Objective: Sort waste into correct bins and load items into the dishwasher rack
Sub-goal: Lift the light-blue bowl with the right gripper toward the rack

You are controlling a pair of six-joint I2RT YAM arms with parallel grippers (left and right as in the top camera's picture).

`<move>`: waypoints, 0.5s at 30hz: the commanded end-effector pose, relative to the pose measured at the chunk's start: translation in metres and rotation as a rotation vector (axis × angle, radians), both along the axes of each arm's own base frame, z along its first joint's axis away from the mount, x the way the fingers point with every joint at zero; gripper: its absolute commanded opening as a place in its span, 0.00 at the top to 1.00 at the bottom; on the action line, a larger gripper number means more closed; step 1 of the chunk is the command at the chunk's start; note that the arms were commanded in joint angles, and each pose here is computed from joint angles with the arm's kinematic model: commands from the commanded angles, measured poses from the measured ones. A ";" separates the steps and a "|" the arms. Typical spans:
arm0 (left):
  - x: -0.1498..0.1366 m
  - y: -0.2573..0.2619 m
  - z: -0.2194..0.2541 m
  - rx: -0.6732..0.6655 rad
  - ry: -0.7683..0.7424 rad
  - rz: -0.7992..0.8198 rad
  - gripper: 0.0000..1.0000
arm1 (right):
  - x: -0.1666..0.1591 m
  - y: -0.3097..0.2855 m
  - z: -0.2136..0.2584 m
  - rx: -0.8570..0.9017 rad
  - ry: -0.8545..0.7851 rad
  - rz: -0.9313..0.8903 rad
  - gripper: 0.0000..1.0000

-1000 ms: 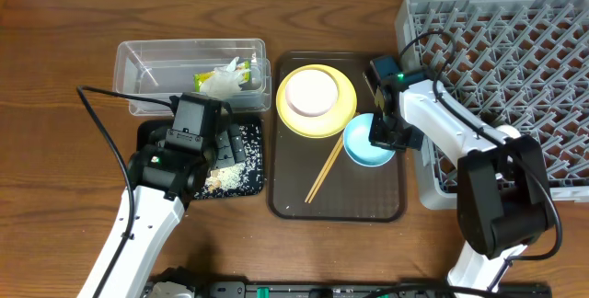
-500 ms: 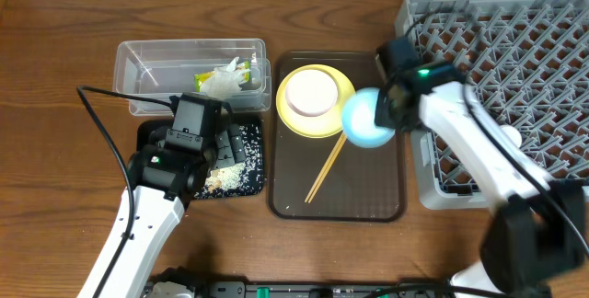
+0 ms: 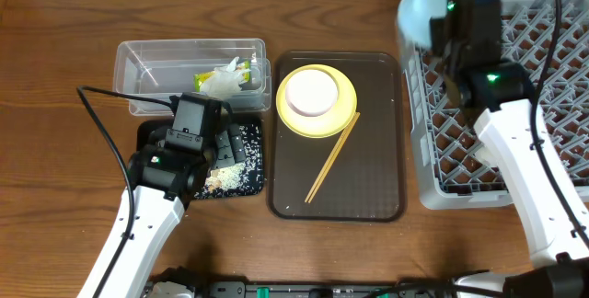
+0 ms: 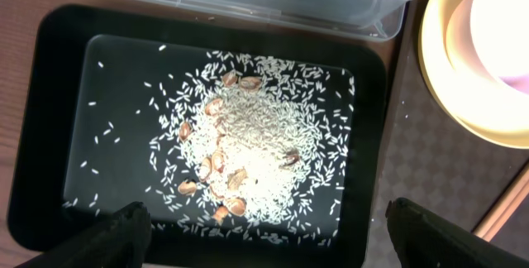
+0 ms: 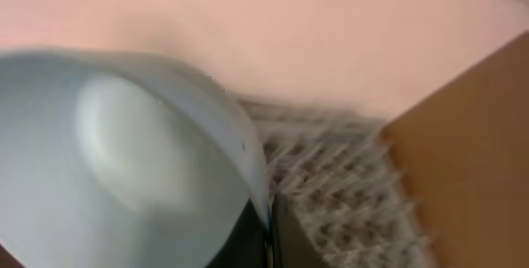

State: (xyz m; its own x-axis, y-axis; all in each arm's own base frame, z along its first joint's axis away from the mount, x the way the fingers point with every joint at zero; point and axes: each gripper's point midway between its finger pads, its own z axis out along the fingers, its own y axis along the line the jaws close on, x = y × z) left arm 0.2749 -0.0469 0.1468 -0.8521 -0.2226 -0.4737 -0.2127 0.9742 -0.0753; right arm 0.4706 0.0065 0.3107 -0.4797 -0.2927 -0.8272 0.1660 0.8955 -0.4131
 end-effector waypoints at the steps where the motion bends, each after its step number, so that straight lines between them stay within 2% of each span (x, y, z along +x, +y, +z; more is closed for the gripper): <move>1: 0.002 0.003 0.004 0.002 -0.017 0.019 0.07 | 0.009 -0.031 0.016 -0.191 -0.010 -0.050 0.99; 7: 0.002 0.002 0.004 -0.002 -0.017 0.018 0.07 | 0.031 -0.066 0.020 -0.241 -0.125 -0.253 0.99; 15: 0.002 0.002 0.004 -0.002 -0.016 0.018 0.07 | 0.076 -0.066 -0.033 -0.379 -0.074 -0.244 0.99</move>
State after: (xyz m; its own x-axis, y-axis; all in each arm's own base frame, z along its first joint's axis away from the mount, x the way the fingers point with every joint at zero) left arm 0.2755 -0.0470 0.1471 -0.8506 -0.2230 -0.4762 -0.2126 0.9741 -0.0764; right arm 0.5393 -0.0516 0.2984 -0.4459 -0.4299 -0.7851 0.4172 0.6762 -0.6072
